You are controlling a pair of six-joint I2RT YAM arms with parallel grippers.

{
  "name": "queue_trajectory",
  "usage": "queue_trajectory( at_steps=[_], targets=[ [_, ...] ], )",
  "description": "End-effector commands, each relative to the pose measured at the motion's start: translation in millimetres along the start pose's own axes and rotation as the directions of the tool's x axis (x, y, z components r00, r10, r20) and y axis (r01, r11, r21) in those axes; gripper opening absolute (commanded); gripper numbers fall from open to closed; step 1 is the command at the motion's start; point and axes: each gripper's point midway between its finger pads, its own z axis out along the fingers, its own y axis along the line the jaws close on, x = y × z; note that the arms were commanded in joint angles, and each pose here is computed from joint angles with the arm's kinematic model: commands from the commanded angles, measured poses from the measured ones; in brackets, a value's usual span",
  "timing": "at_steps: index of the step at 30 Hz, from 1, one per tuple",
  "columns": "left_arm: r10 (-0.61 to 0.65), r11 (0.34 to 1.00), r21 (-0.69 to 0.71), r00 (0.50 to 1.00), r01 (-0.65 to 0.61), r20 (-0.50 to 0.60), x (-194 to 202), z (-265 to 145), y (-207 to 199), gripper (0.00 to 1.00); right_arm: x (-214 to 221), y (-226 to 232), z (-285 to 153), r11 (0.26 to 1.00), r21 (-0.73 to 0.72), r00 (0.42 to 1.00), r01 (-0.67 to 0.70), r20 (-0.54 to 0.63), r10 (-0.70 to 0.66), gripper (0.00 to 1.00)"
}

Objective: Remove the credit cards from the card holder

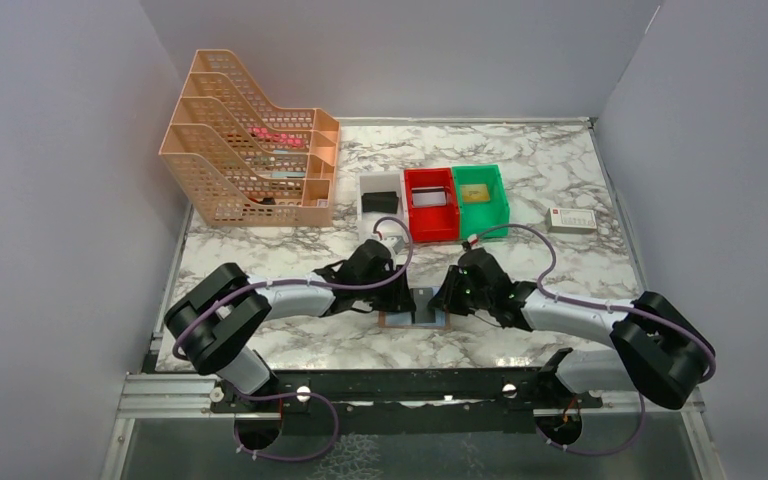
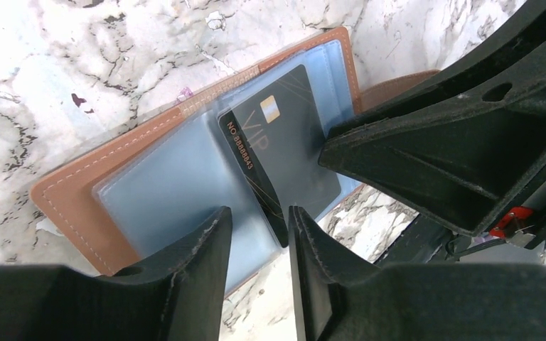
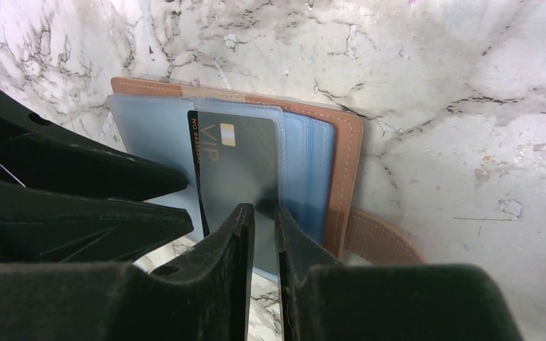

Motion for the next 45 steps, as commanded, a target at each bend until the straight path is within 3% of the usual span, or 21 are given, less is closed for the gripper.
queue_trajectory(
  at_steps=[1, 18, 26, 34, 45],
  targets=[
    [-0.045, 0.999, -0.001, 0.999, 0.045, 0.009, 8.9, 6.8, 7.9, 0.37, 37.9, -35.5, 1.6, 0.996, 0.091, 0.993, -0.002, -0.117, 0.012, 0.22],
    [-0.117, 0.993, 0.011, 0.993, 0.117, 0.027, 13.4, 14.9, 13.2, 0.2, 45.4, -30.4, 6.3, 0.999, 0.053, 0.988, -0.003, -0.155, 0.011, 0.16],
    [-0.121, 0.993, 0.009, 0.991, 0.12, 0.05, 10.7, 11.0, 14.2, 0.0, 45.9, -43.6, 5.6, 0.992, 0.123, 0.989, -0.023, -0.141, 0.04, 0.16],
    [-0.113, 0.991, -0.06, 0.991, 0.117, 0.065, 9.7, 0.3, 31.8, 0.0, 37.6, -57.4, 0.8, 0.978, 0.204, 0.995, -0.048, -0.08, 0.065, 0.18],
    [-0.095, 0.993, -0.063, 0.993, 0.099, 0.07, 4.1, -6.5, 32.6, 0.0, 31.3, -45.0, -0.5, 0.988, 0.155, 0.997, -0.022, -0.076, 0.034, 0.18]
  ],
)
